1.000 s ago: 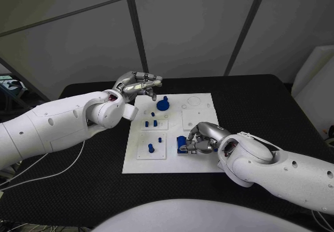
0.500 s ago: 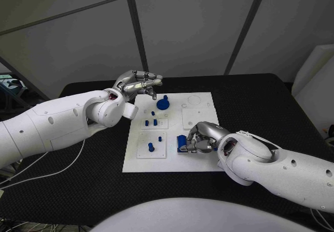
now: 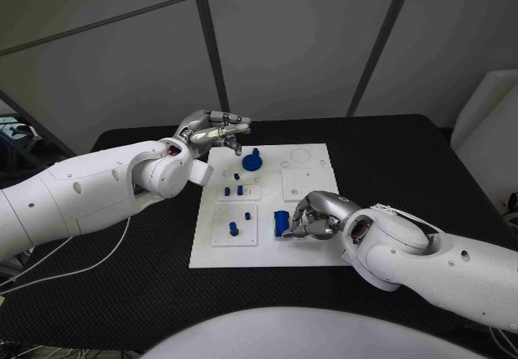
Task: Assemble the parts on the task board
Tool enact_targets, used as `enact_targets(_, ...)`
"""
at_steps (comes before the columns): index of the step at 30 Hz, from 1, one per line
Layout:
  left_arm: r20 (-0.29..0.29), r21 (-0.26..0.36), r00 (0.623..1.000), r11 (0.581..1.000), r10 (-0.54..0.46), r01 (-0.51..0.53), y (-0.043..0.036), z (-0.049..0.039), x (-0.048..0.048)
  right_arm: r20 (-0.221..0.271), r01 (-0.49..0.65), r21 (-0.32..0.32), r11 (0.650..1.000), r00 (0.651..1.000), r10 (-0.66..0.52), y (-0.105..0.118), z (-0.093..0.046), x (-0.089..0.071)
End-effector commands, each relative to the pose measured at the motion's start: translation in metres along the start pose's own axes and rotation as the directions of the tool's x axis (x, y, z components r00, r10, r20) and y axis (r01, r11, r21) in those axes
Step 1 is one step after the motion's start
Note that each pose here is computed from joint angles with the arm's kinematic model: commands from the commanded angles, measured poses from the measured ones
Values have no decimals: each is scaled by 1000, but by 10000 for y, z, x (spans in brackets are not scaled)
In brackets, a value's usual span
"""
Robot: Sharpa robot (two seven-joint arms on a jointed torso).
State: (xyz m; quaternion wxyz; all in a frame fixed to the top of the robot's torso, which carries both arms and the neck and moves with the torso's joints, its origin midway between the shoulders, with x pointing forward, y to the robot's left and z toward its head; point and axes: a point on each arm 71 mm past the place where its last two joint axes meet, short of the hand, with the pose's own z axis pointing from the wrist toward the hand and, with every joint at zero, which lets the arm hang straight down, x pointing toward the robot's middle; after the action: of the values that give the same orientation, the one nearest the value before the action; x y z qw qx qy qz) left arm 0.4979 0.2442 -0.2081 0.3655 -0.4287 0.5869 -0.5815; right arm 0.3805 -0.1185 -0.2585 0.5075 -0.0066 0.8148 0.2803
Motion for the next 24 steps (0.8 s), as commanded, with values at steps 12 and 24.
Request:
enact_targets(12,-3,1,1000,1000,-3,3,-3,-14,-13,148,-97,4,995,984,96,-404,-390,-276)
enact_targets(24,-8,1,1000,1000,-5,5,5,-20,10,170,-8,133,991,985,-15,-764,-503,-372)
